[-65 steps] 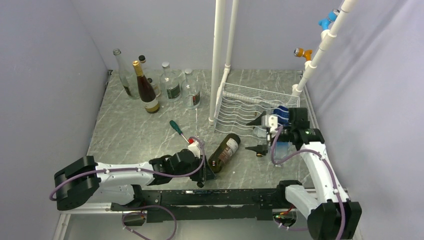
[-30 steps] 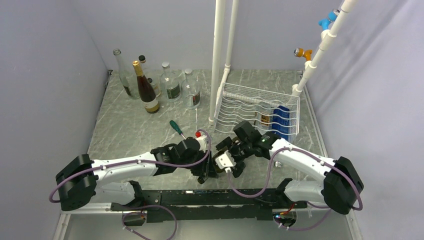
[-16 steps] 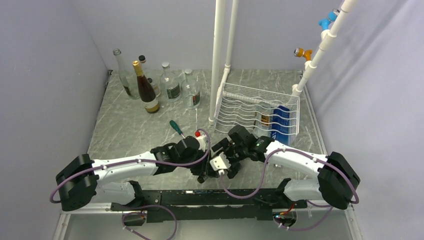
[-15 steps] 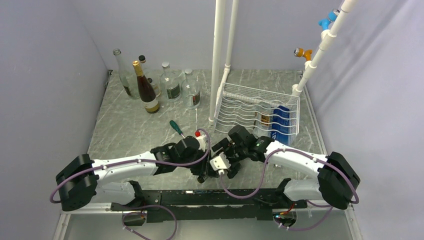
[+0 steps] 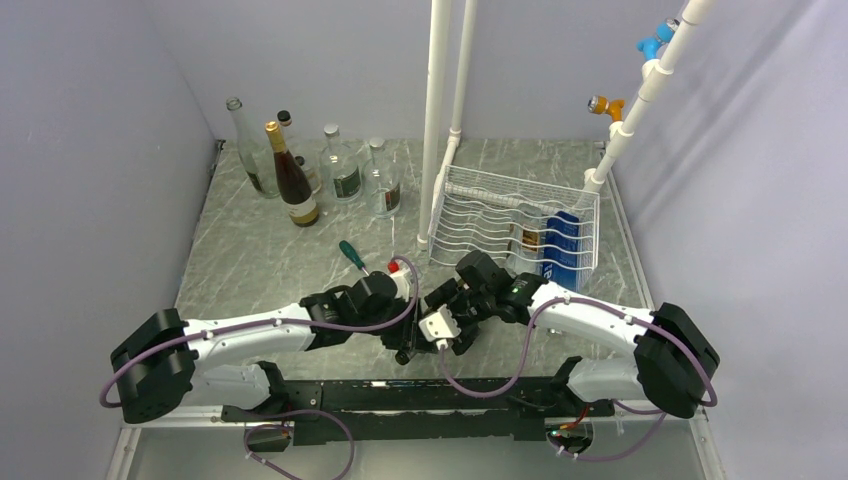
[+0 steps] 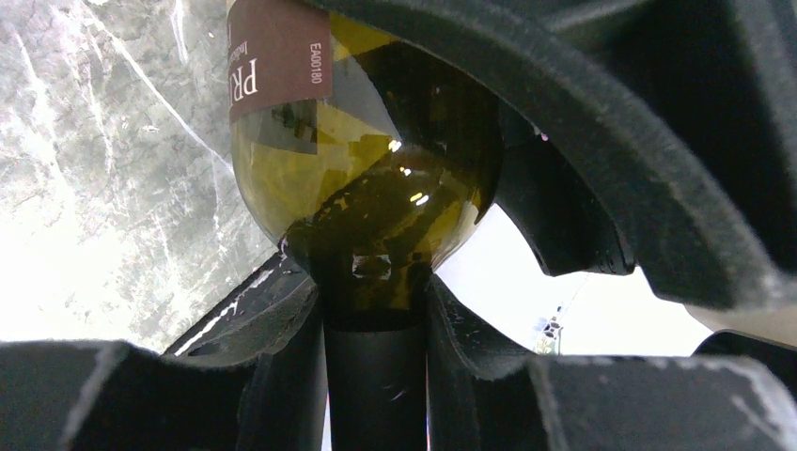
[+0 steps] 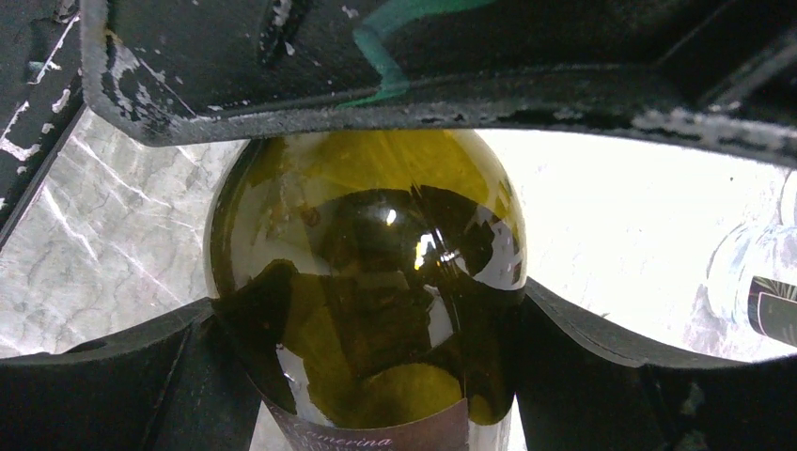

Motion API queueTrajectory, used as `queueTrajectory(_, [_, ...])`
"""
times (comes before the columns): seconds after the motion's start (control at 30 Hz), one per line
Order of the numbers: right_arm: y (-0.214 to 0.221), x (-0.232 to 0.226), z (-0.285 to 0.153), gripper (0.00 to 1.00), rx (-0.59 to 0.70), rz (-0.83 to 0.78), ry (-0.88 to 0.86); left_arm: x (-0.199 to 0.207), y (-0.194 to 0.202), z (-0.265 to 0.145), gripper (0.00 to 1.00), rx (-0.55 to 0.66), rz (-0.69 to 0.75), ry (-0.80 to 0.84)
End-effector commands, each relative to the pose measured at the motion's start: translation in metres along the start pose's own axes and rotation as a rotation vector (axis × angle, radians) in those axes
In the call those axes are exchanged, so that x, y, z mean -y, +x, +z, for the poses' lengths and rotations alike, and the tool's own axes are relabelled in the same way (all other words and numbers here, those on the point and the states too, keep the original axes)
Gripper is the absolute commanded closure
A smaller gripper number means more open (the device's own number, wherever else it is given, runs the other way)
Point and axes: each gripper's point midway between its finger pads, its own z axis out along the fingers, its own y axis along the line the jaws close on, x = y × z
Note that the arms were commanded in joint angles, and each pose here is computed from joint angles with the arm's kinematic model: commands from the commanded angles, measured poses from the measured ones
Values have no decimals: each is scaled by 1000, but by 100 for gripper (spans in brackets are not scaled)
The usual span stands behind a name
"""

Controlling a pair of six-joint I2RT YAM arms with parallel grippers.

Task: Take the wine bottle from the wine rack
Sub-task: Pick up the wine bottle from the wine rack.

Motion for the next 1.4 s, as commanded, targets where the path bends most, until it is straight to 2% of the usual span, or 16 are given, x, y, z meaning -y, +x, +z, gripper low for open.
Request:
queueTrajectory(0.0, [-14,8,1,46,62,-6,18,45,-27,-11,92,115,52,167])
queueTrajectory(0.1, [-14,8,1,52,63,-2,18,44,-28,-12,85,123,45,164])
queueTrajectory(0.27, [-15,8,1,67,70,14,15,42,-29,-14,64,138,41,161])
queueTrajectory(0.57, [-20,10,-3,76,104,42,19,43,-29,-19,38,155,61,170])
queueTrajectory(0.97, [-30,15,-13,81,193,107,23,45,-33,-37,20,230,118,207])
queueTrajectory(1.17, [-33,18,-20,83,230,127,28,53,-41,-52,8,322,186,263])
queueTrajectory(1.37, [-37,21,-27,84,264,144,35,59,-52,-63,2,408,261,284])
